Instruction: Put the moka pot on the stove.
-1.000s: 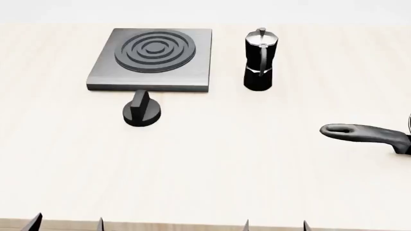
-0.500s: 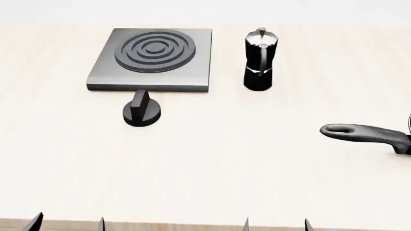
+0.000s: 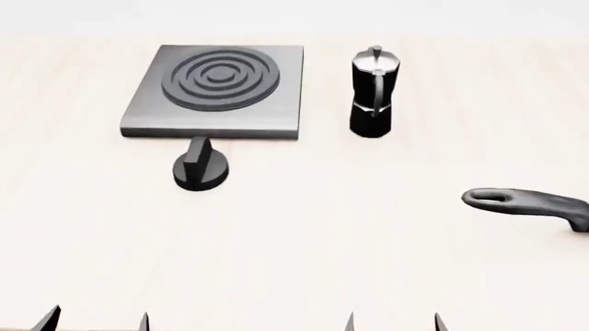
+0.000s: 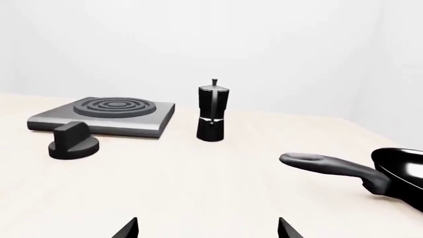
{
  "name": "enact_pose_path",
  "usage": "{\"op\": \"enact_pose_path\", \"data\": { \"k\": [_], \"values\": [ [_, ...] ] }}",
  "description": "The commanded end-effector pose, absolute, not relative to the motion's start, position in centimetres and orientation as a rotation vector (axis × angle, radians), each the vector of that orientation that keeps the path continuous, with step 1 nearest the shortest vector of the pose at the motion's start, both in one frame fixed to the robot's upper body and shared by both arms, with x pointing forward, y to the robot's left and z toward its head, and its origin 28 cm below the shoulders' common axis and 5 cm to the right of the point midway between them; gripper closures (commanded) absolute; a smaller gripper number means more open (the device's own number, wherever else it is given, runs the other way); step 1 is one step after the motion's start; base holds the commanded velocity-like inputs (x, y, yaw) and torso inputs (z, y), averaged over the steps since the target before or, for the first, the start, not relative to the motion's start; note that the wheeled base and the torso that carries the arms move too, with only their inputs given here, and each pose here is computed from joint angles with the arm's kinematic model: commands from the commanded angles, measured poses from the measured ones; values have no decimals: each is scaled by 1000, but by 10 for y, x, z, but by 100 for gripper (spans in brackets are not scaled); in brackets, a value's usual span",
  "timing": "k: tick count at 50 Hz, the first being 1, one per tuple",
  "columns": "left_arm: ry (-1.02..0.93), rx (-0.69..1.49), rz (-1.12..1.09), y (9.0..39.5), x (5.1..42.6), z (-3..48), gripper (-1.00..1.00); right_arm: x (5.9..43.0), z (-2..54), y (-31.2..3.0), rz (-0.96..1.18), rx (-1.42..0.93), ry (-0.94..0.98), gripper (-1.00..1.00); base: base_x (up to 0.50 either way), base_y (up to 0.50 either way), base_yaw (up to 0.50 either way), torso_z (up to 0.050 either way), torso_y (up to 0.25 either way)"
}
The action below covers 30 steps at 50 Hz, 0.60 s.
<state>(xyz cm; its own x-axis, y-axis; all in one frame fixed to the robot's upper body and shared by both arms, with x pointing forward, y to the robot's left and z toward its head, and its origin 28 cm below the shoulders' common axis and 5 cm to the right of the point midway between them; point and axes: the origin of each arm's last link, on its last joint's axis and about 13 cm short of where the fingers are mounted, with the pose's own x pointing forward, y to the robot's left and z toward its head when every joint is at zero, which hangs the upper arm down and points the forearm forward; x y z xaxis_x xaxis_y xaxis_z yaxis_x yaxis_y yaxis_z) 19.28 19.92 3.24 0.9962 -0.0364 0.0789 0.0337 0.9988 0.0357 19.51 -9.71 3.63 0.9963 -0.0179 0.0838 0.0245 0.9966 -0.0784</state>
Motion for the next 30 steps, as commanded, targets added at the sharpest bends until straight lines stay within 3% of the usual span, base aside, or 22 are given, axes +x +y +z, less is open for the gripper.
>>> {"op": "enact_pose_path", "data": {
  "k": [1,30],
  "values": [
    [-89,9,-39,200,194,32,-100,195,35,-98,-20,-72,-82,-100,125,0,0,0,0],
    [-90,24,-36,200,191,31,-100,194,31,-97,-13,-69,-74,-100,133,0,0,0,0]
  ]
}}
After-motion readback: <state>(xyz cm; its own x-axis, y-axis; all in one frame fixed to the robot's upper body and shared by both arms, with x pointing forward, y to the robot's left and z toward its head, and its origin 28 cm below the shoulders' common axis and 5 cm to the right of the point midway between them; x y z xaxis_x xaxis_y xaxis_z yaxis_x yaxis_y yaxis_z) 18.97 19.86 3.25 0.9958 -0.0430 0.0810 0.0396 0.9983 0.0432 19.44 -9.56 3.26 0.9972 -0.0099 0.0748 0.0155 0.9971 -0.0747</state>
